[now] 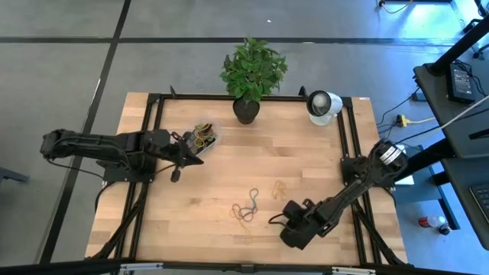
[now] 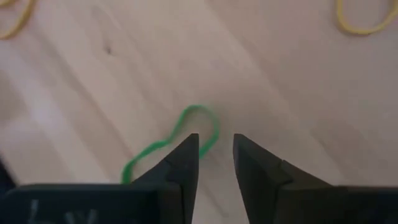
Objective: Pick and place rubber bands into bin
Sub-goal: Put the green rubber band into the transparent bin, then put the red rubber band into the transparent bin
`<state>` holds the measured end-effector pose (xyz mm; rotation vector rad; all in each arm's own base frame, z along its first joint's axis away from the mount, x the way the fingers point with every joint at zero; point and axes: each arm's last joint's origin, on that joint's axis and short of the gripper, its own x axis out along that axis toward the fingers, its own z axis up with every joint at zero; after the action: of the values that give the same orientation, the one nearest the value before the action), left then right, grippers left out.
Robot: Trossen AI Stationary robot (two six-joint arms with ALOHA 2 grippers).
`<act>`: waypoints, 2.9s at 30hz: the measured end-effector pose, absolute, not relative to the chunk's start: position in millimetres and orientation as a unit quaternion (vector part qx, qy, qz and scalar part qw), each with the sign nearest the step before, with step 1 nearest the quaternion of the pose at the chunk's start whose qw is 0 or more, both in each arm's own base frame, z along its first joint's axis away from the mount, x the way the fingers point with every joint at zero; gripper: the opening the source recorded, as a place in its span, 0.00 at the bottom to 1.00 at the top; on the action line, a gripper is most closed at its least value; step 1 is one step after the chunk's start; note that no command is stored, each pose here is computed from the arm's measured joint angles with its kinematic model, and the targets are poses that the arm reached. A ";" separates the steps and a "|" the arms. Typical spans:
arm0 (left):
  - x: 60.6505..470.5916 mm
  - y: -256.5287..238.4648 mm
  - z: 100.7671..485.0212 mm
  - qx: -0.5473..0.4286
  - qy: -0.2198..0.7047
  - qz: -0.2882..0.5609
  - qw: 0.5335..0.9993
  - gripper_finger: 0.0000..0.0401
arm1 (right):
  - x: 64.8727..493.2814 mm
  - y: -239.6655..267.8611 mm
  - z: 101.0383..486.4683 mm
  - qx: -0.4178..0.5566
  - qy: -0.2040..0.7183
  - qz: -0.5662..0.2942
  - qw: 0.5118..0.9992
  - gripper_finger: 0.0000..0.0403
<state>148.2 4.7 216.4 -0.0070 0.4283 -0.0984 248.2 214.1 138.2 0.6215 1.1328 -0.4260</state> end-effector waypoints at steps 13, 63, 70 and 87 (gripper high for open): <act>121.2 3.0 221.7 -0.020 0.210 -0.045 0.976 0.00 | 271.2 224.1 140.2 0.258 0.568 -0.234 0.746 0.02; 87.2 -7.0 234.6 -0.013 0.133 -0.067 0.989 0.00 | 550.7 -51.4 194.6 0.061 0.211 -0.246 0.944 0.10; 86.9 -7.0 233.5 -0.018 0.139 -0.066 0.988 0.00 | 541.5 -56.8 183.7 0.093 0.279 -0.268 0.917 0.28; 93.3 -7.1 224.6 -0.051 0.196 -0.038 0.978 0.00 | 502.1 -13.3 267.6 0.090 0.318 -0.202 0.922 0.17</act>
<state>93.3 -7.1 224.6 -0.1027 0.3954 -0.0759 502.1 -13.3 267.6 0.1848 0.6541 -0.4148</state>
